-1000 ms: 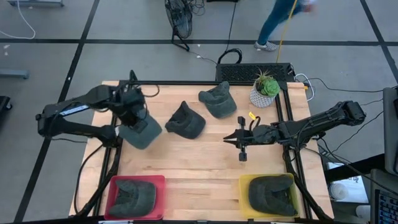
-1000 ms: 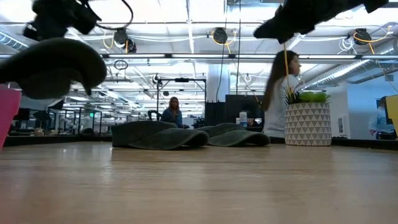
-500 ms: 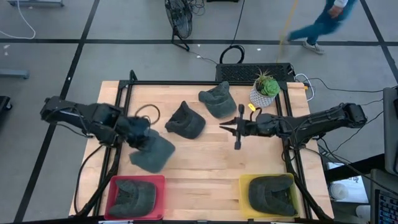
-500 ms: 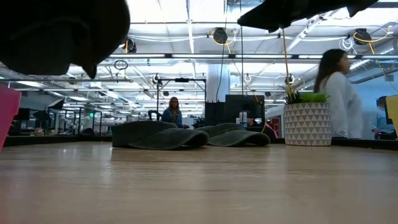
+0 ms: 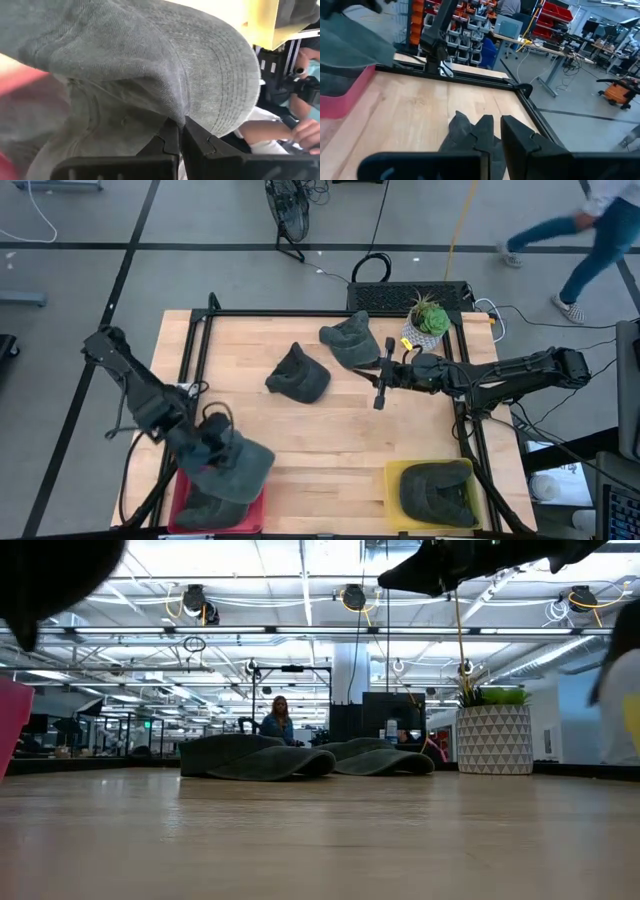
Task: Pick & Place hat
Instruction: Put the grey cap into the pink bin
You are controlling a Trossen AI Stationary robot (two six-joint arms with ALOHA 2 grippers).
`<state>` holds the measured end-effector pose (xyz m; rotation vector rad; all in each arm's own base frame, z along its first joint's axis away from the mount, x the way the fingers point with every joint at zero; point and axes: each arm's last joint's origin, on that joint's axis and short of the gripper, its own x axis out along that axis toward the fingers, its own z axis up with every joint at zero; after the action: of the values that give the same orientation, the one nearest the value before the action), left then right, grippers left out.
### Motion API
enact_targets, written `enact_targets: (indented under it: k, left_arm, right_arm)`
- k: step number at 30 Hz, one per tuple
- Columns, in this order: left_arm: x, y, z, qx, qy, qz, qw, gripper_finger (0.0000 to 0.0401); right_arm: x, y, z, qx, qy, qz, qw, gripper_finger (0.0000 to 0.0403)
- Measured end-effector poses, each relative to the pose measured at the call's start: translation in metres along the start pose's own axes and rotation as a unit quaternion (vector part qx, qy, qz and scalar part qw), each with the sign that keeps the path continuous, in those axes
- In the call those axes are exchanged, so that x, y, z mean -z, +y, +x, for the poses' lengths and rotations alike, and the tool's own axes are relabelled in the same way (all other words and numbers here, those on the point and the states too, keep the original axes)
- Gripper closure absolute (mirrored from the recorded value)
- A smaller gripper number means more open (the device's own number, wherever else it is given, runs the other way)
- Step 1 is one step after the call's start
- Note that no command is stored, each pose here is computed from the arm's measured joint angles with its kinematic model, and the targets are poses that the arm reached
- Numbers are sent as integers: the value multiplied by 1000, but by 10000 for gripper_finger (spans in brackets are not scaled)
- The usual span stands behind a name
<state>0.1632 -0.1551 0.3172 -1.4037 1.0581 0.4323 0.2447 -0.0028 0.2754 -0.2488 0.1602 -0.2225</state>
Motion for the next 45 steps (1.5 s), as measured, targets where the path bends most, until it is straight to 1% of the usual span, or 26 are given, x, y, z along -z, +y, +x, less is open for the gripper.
enact_targets:
  k: [3,6,10,13,16,21,25,29,33,38,40,45]
  left_arm:
    - [22,1,6,8,8,-17,1000,396]
    - [43,-3,6,20,12,-20,1000,393]
    - [69,-8,6,12,4,-28,1000,396]
    - [84,-6,11,-2,-12,-37,999,391]
    - [94,-3,21,-5,-33,-38,999,390]
    - [98,2,37,-2,-89,-26,996,394]
    - [97,7,51,-40,-113,-19,993,384]
    - [100,10,61,-62,-114,-18,991,395]
    - [102,12,62,-72,-107,-21,991,387]
    - [105,14,61,-77,-97,-22,992,395]
    - [106,16,60,-84,-95,-22,992,392]
    - [104,20,63,-102,-104,-18,989,385]
  right_arm:
    - [-1,0,0,1,-5,1,1000,381]
    - [-4,-1,0,4,-20,1,1000,381]
    - [-6,-1,0,7,-31,1,1000,381]
    - [-7,-2,0,8,-38,1,999,381]
    - [-10,-2,-1,11,-50,4,999,381]
    - [-12,-3,-1,15,-63,1,998,381]
    - [-16,-4,-1,20,-81,-3,997,381]
    - [-18,-5,-2,25,-94,-9,995,381]
    - [-21,-6,-2,28,-105,-8,994,381]
    - [-21,-6,-2,29,-106,-11,994,381]
    - [-21,-6,-2,29,-106,-13,994,381]
    - [-21,-6,-2,29,-106,-15,994,381]
